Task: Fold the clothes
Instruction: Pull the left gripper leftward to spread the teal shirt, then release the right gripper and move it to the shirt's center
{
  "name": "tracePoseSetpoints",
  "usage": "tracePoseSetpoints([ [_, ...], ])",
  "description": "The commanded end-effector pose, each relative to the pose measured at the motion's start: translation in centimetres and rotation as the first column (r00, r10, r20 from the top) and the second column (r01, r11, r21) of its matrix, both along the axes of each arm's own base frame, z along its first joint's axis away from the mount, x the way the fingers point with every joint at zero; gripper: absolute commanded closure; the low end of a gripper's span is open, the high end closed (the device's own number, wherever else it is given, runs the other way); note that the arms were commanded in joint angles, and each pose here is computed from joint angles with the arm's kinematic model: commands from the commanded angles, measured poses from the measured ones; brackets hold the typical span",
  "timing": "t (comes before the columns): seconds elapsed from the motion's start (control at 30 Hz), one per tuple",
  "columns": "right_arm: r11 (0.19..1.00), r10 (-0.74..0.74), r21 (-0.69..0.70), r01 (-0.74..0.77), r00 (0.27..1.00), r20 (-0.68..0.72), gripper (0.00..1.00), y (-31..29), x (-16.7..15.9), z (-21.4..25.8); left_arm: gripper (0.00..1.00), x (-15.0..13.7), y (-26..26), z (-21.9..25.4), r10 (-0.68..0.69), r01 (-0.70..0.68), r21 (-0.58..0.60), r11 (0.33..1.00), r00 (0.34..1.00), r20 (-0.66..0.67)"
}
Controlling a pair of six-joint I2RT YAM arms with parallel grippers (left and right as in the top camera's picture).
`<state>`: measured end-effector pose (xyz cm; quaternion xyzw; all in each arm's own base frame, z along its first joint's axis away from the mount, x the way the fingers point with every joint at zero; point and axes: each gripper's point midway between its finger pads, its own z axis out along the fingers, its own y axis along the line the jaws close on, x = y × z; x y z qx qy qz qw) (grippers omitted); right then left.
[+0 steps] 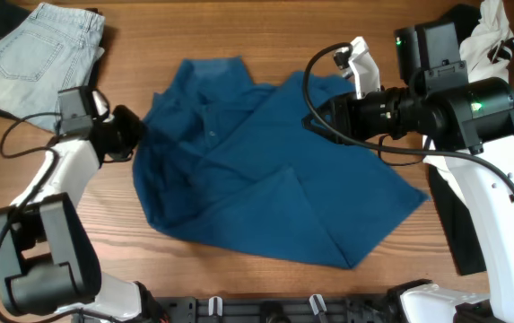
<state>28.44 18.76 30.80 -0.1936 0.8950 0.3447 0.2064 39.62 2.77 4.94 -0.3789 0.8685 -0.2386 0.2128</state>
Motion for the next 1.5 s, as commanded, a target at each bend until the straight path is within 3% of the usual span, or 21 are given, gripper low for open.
tracePoseSetpoints([
  [0.0,1.000,0.026,0.013,-0.027,0.997,0.067,0.67,0.0,-0.2,1.4,0.96,0.2,2.3,3.7,0.067,-0.071,0.058,0.996,0.995,0.074],
  [0.4,1.000,0.025,0.017,-0.026,0.997,0.079,0.64,0.1,0.1,1.6,0.96,-5.7,8.6,14.6,0.305,-0.371,0.263,0.891,0.916,0.260],
  [0.6,1.000,0.027,0.014,-0.028,0.997,0.073,0.56,0.1,0.0,1.5,0.91,-7.2,8.6,14.3,0.317,-0.369,0.268,0.890,0.923,0.219],
  [0.63,1.000,0.027,0.012,-0.028,0.997,0.069,0.49,0.1,-0.1,1.4,0.80,-7.3,8.5,13.9,0.317,-0.364,0.267,0.893,0.927,0.202],
  [0.67,1.000,0.027,0.012,-0.028,0.997,0.067,0.36,0.1,-0.1,1.4,0.75,-7.3,8.4,13.5,0.317,-0.360,0.266,0.894,0.929,0.189],
  [0.7,1.000,0.027,0.011,-0.028,0.998,0.062,0.21,0.0,-0.2,1.3,0.55,-7.3,8.4,13.3,0.315,-0.355,0.263,0.897,0.931,0.183],
  [0.77,1.000,0.027,0.009,-0.028,0.998,0.055,0.10,0.0,-0.3,1.3,0.31,-7.1,8.2,13.2,0.310,-0.349,0.256,0.902,0.933,0.182],
  [0.8,1.000,0.028,0.008,-0.028,0.998,0.051,0.06,0.0,-0.4,1.2,0.29,-7.1,8.2,13.3,0.308,-0.347,0.254,0.903,0.934,0.182],
  [0.93,0.999,0.048,0.004,-0.049,0.999,0.008,0.18,0.4,-1.3,0.6,0.41,-6.8,7.5,13.3,0.284,-0.323,0.226,0.919,0.940,0.186],
  [1.17,0.979,0.194,-0.034,-0.201,0.970,-0.146,0.17,4.4,-4.0,-4.3,0.39,-6.7,6.4,13.2,0.256,-0.291,0.220,0.931,0.951,0.175],
  [1.27,0.957,0.273,-0.045,-0.288,0.941,-0.202,0.18,7.4,-4.8,-7.1,0.33,-6.7,5.8,13.0,0.241,-0.274,0.219,0.936,0.956,0.167],
  [1.37,0.941,0.312,-0.051,-0.334,0.917,-0.250,0.26,9.9,-5.2,-9.4,0.45,-6.8,5.3,12.8,0.228,-0.258,0.218,0.941,0.961,0.154],
  [1.47,0.934,0.323,-0.048,-0.355,0.893,-0.313,0.14,12.2,-4.9,-12.3,0.43,-6.7,4.5,12.8,0.206,-0.235,0.209,0.949,0.967,0.152],
])
